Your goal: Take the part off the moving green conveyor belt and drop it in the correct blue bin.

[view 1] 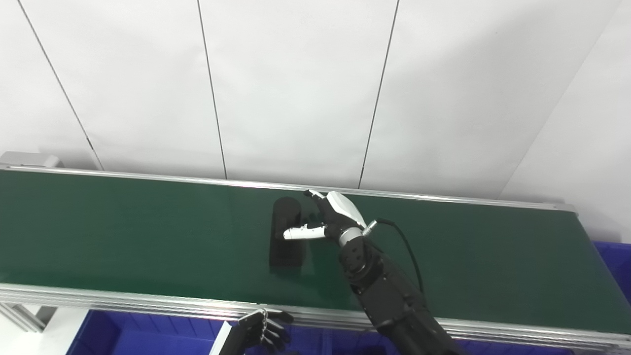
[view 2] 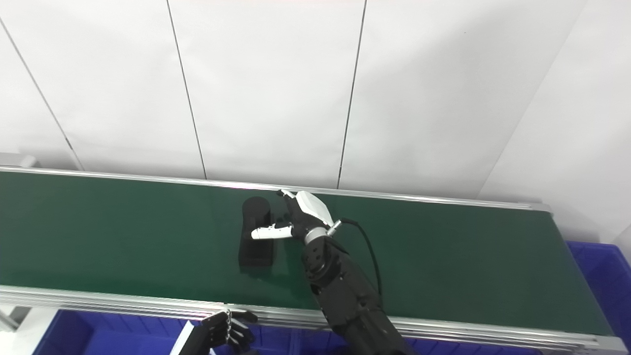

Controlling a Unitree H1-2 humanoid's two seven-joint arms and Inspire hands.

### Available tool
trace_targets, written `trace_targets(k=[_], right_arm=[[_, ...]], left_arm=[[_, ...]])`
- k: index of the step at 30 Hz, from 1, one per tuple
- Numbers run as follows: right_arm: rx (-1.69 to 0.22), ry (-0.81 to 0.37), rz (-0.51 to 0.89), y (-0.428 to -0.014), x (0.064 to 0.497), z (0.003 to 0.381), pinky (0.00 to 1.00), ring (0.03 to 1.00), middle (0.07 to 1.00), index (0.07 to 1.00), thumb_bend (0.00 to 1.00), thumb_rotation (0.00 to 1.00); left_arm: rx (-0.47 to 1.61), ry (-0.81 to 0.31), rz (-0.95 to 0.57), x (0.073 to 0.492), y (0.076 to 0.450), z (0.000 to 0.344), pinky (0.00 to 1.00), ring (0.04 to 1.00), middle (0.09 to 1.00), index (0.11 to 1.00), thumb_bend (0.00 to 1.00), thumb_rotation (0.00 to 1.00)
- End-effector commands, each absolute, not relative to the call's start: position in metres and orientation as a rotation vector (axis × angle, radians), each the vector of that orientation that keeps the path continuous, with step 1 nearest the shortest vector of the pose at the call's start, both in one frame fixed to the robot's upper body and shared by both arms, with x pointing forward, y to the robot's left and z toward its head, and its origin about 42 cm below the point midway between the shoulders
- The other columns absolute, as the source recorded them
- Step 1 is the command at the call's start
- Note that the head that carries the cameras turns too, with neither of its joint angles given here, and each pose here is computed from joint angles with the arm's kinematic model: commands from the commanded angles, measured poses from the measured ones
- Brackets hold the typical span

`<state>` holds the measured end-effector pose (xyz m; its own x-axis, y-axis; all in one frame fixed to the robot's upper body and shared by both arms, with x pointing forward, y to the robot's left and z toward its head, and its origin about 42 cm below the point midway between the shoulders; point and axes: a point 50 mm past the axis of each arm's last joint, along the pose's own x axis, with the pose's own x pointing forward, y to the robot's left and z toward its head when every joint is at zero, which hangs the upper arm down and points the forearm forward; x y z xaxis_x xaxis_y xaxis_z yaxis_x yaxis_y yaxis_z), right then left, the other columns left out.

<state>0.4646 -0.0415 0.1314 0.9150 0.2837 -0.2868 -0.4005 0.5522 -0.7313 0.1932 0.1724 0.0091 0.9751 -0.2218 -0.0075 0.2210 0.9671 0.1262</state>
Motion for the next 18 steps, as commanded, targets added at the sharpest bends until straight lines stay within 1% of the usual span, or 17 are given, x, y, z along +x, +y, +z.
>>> trace_targets(k=[1,4,9,13,15,16,17,18], right_arm=[[-0.888,0.041,0.421,-0.019,0.473,0.157,0.86,0.929,0.957,0.944,0.85,0.48],[-0.902,0.032,0.423,-0.013,0.474,0.154,0.84,0.912,0.945,0.943,0.86,0.47],[-0.925,0.012,0.444,-0.003,0.475,0.149,0.84,0.907,0.939,0.945,0.87,0.49],[-0.91,-0.033,0.445,0.003,0.472,0.141,0.79,0.877,0.914,0.921,0.87,0.44],[-0.894,-0.053,0.443,0.004,0.47,0.138,0.73,0.844,0.893,0.896,0.87,0.38],[-0.873,-0.065,0.434,0.005,0.468,0.135,0.72,0.837,0.888,0.891,0.87,0.37],[-0.859,-0.073,0.427,0.006,0.467,0.133,0.67,0.782,0.849,0.847,0.79,0.21],[-0.838,-0.084,0.418,0.006,0.464,0.13,0.63,0.731,0.807,0.818,0.75,0.12]], left_arm=[[0.118,-0.074,-0.238,0.196,0.172,0.019,0.33,0.416,0.495,0.617,0.61,0.36],[0.123,-0.075,-0.237,0.195,0.171,0.019,0.33,0.413,0.493,0.612,0.61,0.37],[0.124,-0.075,-0.239,0.195,0.17,0.019,0.33,0.407,0.491,0.611,0.6,0.37],[0.129,-0.079,-0.24,0.194,0.169,0.019,0.32,0.401,0.483,0.613,0.59,0.36],[0.129,-0.079,-0.238,0.194,0.168,0.019,0.32,0.4,0.481,0.61,0.6,0.36],[0.129,-0.081,-0.238,0.194,0.168,0.019,0.32,0.401,0.481,0.61,0.6,0.36],[0.128,-0.082,-0.239,0.194,0.168,0.02,0.32,0.401,0.481,0.612,0.6,0.36],[0.13,-0.083,-0.24,0.194,0.167,0.02,0.32,0.401,0.48,0.613,0.6,0.36]])
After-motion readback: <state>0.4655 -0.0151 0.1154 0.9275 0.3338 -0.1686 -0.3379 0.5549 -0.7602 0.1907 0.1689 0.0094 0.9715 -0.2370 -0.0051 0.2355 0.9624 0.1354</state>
